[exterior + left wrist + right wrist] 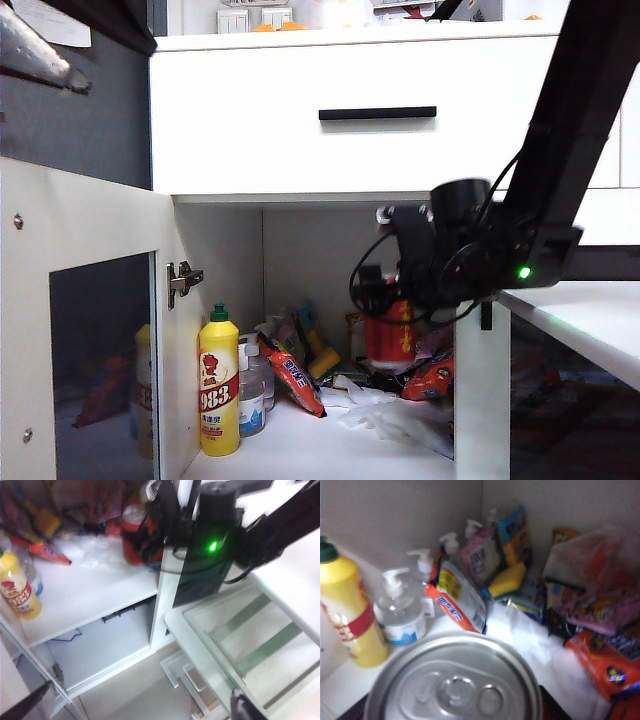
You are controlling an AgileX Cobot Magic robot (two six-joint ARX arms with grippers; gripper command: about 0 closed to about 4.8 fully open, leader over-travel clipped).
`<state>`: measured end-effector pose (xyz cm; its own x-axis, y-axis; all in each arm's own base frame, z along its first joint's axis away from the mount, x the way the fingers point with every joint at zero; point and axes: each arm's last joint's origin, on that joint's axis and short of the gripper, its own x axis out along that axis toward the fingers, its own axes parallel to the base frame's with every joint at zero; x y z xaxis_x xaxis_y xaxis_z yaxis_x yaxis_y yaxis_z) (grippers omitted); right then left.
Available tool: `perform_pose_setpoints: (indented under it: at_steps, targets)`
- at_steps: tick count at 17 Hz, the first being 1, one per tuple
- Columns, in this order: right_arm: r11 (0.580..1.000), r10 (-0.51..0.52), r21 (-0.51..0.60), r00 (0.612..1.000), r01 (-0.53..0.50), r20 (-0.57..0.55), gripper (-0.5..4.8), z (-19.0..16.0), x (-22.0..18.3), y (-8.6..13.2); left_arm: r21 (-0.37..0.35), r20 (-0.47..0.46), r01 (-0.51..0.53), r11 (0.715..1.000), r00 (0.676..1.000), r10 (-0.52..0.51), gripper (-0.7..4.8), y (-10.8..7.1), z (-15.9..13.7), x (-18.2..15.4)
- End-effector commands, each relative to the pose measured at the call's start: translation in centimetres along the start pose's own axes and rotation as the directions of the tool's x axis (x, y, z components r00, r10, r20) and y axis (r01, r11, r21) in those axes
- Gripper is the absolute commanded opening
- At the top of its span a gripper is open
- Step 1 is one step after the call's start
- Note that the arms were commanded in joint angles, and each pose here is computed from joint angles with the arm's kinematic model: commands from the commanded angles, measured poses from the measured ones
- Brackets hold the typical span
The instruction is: Open the left door of the white cabinet, pick up a can of beverage from the table on the right, place it inside the cabinet, and finally close the cabinet door.
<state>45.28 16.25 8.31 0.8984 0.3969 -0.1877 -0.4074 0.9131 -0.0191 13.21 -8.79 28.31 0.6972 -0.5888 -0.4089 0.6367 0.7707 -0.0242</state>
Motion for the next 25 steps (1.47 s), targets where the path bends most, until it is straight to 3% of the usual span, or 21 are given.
perform_pose_setpoints:
  at_steps: [1,4,9,12,13,15,18,21,24,25]
  targets:
    - [0.997,0.082,-0.015,0.988,-0.081,0.128,3.36,2.0,1.9,-0.4,-0.003,0.018,-0.016,1.0,1.0,0.016,4.79,0.1,-0.7,0.6]
    - [0.991,0.131,-0.03,0.975,-0.128,0.179,3.36,3.1,4.1,-0.5,-0.01,0.014,-0.064,0.998,0.998,0.064,4.79,0.2,-1.0,0.8]
    - [0.989,0.146,-0.033,0.972,-0.142,0.182,3.36,2.7,7.0,-0.3,-0.004,0.084,-0.147,0.989,0.986,0.146,4.79,0.9,-0.3,0.7]
    - [0.982,0.187,-0.039,0.967,-0.183,0.175,3.36,2.8,7.1,0.4,-0.01,0.076,-0.157,0.987,0.985,0.158,4.79,1.1,-0.5,0.7]
    - [0.979,0.204,-0.038,0.965,-0.2,0.168,3.36,2.8,7.1,0.8,-0.045,0.042,-0.155,0.987,0.987,0.157,4.79,1.0,-0.8,0.8]
    - [0.956,0.291,-0.006,0.943,-0.294,0.163,3.36,2.8,7.1,1.8,-0.085,-0.012,-0.154,0.984,0.988,0.154,4.79,1.0,-1.3,0.8]
    - [0.936,0.351,-0.061,0.919,-0.346,0.179,3.36,3.8,7.0,3.8,-0.09,0.071,-0.157,0.984,0.984,0.163,4.79,0.9,-0.8,-0.5]
    - [0.922,0.385,-0.045,0.893,-0.385,0.234,3.36,6.5,7.2,5.3,-0.091,0.065,-0.176,0.98,0.981,0.183,4.79,0.8,-1.0,-1.2]
    - [0.909,0.417,-0.107,0.862,-0.404,0.287,3.36,8.6,7.2,9.0,-0.099,0.043,-0.18,0.979,0.982,0.185,4.79,0.8,-1.3,-1.4]
    - [0.896,0.44,-0.076,0.851,-0.438,0.287,3.36,9.3,7.2,10.0,-0.109,0.038,-0.18,0.978,0.982,0.185,4.79,0.8,-1.3,-1.4]
